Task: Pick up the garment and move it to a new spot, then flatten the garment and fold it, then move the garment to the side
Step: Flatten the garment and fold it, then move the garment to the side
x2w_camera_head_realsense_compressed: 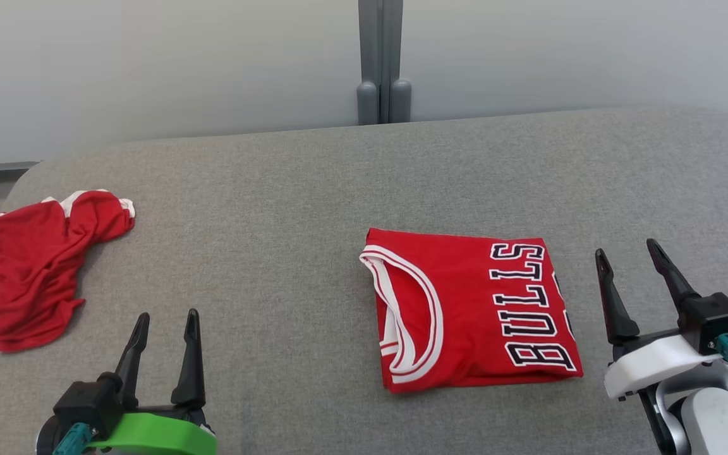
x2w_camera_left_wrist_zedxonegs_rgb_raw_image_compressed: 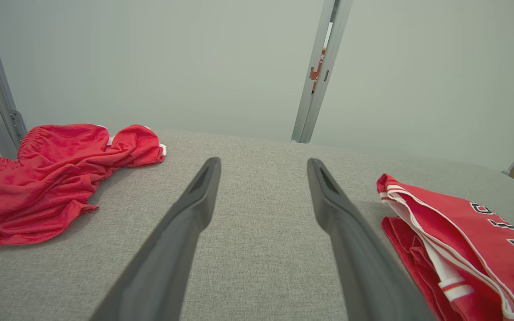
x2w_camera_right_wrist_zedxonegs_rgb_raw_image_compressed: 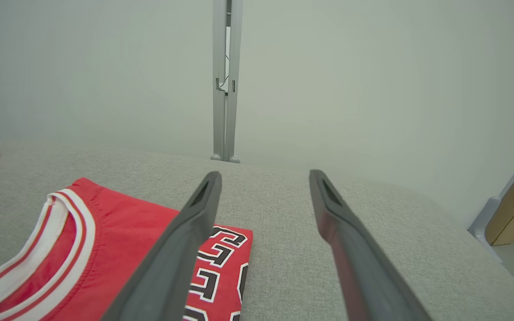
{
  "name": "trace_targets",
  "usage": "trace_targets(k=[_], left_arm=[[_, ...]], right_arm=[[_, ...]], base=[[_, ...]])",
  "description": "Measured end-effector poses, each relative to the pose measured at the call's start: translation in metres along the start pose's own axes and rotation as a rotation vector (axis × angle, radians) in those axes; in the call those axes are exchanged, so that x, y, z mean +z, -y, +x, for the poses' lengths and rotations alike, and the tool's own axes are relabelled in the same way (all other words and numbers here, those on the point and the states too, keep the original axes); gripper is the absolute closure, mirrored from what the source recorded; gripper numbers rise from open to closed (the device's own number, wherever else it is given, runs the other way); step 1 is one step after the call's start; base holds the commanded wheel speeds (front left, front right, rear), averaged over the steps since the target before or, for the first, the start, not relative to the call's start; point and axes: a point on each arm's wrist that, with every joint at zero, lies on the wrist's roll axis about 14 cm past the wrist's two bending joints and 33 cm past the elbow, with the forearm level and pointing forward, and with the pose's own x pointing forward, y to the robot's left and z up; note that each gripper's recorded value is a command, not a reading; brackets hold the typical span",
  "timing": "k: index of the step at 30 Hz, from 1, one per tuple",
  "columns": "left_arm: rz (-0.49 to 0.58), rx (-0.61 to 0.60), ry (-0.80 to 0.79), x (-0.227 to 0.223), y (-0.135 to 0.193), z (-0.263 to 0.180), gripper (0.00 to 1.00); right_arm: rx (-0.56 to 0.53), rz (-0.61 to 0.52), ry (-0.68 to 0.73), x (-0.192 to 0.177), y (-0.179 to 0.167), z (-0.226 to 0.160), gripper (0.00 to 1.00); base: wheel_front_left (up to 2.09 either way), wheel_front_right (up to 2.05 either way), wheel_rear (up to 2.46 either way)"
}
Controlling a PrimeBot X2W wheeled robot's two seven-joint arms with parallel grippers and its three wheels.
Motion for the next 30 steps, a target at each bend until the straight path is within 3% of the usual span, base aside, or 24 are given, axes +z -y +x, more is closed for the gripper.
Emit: trace_targets(k=[30], left_arm=[[0.011, -0.012, -0.005, -0.001, 0.003, -0.006, 0.0]], right_arm=[[-0.053, 0.112, -0.056, -0.013, 0.0, -0.016, 0.0]], base=[[0.0, 0.0, 0.0]])
